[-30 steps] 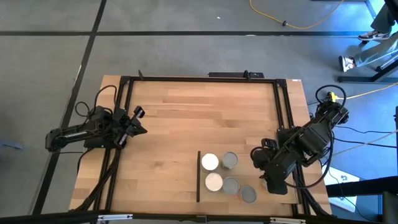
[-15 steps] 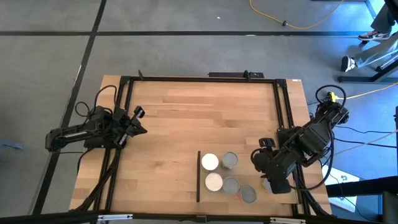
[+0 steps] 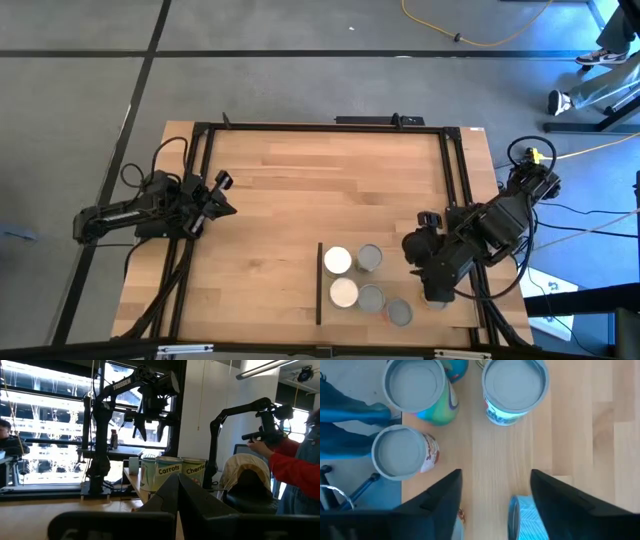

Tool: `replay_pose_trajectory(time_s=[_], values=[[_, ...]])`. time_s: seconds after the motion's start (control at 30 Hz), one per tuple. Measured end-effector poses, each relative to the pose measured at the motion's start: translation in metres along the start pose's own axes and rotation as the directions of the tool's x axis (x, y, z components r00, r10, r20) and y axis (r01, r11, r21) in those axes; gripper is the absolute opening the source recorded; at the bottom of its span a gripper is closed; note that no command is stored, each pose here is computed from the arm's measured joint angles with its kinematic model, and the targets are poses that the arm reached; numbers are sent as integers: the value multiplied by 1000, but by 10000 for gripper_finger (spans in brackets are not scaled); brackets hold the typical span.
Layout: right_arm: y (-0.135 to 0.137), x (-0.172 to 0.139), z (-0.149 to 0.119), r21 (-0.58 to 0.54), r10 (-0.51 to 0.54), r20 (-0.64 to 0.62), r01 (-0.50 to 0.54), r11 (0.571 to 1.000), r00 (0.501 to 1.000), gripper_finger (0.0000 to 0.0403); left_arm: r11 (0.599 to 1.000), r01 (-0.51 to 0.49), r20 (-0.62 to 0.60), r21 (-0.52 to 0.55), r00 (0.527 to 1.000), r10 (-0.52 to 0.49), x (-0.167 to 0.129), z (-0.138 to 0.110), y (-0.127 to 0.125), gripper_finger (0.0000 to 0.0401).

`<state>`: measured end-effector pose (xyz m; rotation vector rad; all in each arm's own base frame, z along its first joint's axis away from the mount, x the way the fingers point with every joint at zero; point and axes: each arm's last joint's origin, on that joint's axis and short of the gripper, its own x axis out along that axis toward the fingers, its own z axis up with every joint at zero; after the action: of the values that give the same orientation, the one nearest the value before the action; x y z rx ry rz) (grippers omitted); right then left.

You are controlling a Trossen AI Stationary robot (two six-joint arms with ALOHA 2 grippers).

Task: Pick and place cans onto a shelf
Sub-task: Adjust the tuna can on the shelf

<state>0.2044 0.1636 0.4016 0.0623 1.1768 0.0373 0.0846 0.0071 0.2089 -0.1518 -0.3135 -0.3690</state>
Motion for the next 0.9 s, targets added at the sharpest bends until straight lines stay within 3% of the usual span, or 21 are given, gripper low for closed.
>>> replay_pose_trajectory(time_s=[0.23,0.33,0.63,0.8,0.9], values=[[-5,0,-4,17,-24,-68,25,1000,997,354,1000,0,0,0,1000,0,0,0,0,0],[-4,0,-5,54,2,-88,3,999,996,389,1000,0,0,0,1000,0,0,0,0,0],[-3,0,-6,325,17,-105,18,946,994,398,1000,0,0,0,1000,0,0,0,0,0],[-2,2,-10,360,83,-172,-16,933,982,398,1000,0,0,0,1000,0,0,0,0,0],[-3,12,-21,346,45,-210,31,938,977,398,1000,0,0,0,1000,0,0,0,0,0]])
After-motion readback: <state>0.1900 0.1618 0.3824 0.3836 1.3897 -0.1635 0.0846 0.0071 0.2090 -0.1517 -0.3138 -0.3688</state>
